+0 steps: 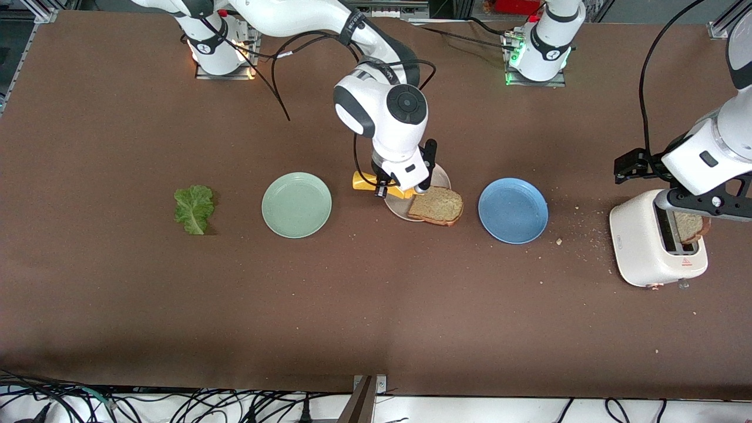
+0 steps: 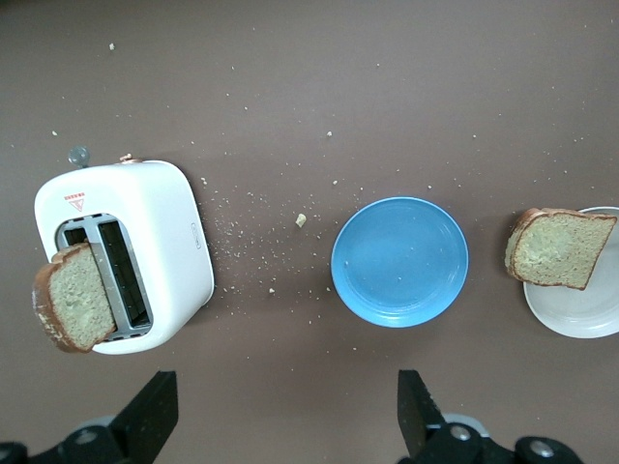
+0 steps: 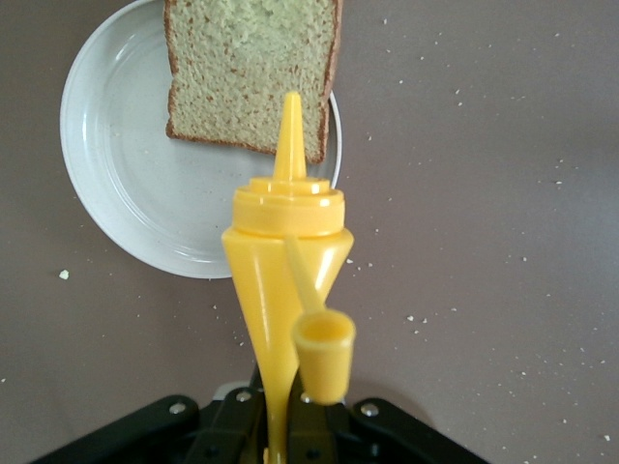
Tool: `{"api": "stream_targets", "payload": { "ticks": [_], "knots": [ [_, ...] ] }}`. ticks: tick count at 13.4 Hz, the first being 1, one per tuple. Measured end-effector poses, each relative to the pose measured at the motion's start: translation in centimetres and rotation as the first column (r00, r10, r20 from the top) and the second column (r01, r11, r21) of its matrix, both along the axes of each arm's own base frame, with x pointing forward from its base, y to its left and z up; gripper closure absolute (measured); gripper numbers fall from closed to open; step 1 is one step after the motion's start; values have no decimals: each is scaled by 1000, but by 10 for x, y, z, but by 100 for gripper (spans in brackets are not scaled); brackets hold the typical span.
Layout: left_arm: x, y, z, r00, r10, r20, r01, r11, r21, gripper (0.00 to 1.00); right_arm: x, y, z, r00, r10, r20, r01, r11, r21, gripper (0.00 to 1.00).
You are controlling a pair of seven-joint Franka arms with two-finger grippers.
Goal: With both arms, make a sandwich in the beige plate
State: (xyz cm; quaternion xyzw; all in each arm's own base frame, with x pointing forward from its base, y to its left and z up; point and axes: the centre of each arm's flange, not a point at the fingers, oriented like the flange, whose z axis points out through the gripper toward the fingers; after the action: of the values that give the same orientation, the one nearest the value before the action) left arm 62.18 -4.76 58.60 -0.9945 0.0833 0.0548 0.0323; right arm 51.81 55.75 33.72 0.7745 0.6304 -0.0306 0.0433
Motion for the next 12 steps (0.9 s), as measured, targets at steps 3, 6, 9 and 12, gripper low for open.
{"api": "stream_targets", "payload": {
  "ticks": [3,6,9,12],
  "knots": [
    [0,0,0,1000,0,0,0,1000,0,0,7,-7,2,999,-18,-26,19,999,26,92],
    [0,0,0,1000,0,0,0,1000,0,0,28,-28,7,996,-39,-85,47,995,91,92],
    [0,0,0,1000,0,0,0,1000,0,0,65,-69,24,977,-82,-197,129,962,240,92],
    [0,0,0,1000,0,0,0,1000,0,0,97,-116,30,938,-83,-338,213,905,368,92]
  ]
}}
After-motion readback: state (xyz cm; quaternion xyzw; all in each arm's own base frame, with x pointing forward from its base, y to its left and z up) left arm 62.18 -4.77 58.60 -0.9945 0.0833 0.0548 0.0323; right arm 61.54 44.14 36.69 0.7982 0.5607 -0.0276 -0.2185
